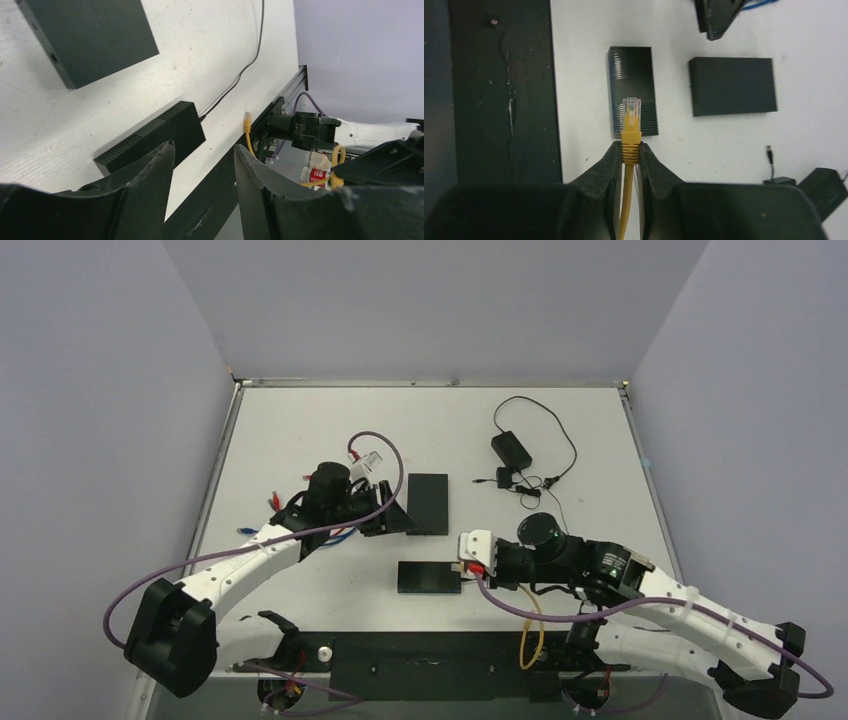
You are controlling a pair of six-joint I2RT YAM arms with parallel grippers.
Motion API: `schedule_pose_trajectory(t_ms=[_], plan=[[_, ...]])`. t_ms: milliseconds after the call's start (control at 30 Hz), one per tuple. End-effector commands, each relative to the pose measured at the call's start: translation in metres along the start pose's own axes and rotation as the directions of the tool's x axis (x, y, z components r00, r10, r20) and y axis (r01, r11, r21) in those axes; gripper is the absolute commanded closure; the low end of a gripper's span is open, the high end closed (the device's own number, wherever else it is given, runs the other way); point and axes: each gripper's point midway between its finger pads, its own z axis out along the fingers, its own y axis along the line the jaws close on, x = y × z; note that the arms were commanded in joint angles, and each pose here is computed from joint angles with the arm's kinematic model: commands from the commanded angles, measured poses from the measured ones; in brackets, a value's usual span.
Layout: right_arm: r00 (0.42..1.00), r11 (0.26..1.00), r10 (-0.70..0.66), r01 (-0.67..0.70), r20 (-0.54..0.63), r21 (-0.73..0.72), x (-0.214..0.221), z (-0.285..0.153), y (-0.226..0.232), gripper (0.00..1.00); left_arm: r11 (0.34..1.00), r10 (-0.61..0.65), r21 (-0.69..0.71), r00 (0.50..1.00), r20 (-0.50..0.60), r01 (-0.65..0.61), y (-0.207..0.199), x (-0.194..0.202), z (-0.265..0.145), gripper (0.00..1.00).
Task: Insert the plug into the switch port
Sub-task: Pick up the connector from the center of the board, then insert the connector into the switch port.
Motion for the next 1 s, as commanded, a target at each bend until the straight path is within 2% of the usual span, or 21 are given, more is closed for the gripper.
schedule_pose_trajectory(t_ms=[0, 367, 667, 967], plan=[[0.997, 0.996, 0.076, -0.076, -0.022, -0.043, 0.008, 0.025, 0.013, 1.0, 0.999, 0.033, -0.03, 0.999, 0.04, -0.032, 0.014, -0.01, 0.011, 0.55], [0.978, 0.976, 0.181, -0.192, -0.103, -0.102, 0.04, 0.087, 0.035, 1.0, 0.996, -0.018, -0.092, 0.999, -0.039, 0.014, 0.06, 0.01, 0.044, 0.57], [0.953, 0.965, 0.231, -0.251, -0.198, -0.082, 0.062, 0.119, 0.046, 1.0, 0.993, -0.044, -0.117, 0.994, -0.095, 0.033, 0.084, 0.026, 0.059, 0.6], [0.877, 0.938, 0.326, -0.348, -0.353, 0.002, 0.082, 0.138, 0.052, 1.0, 0.992, -0.048, -0.124, 0.991, -0.128, 0.032, 0.091, 0.04, 0.061, 0.62]])
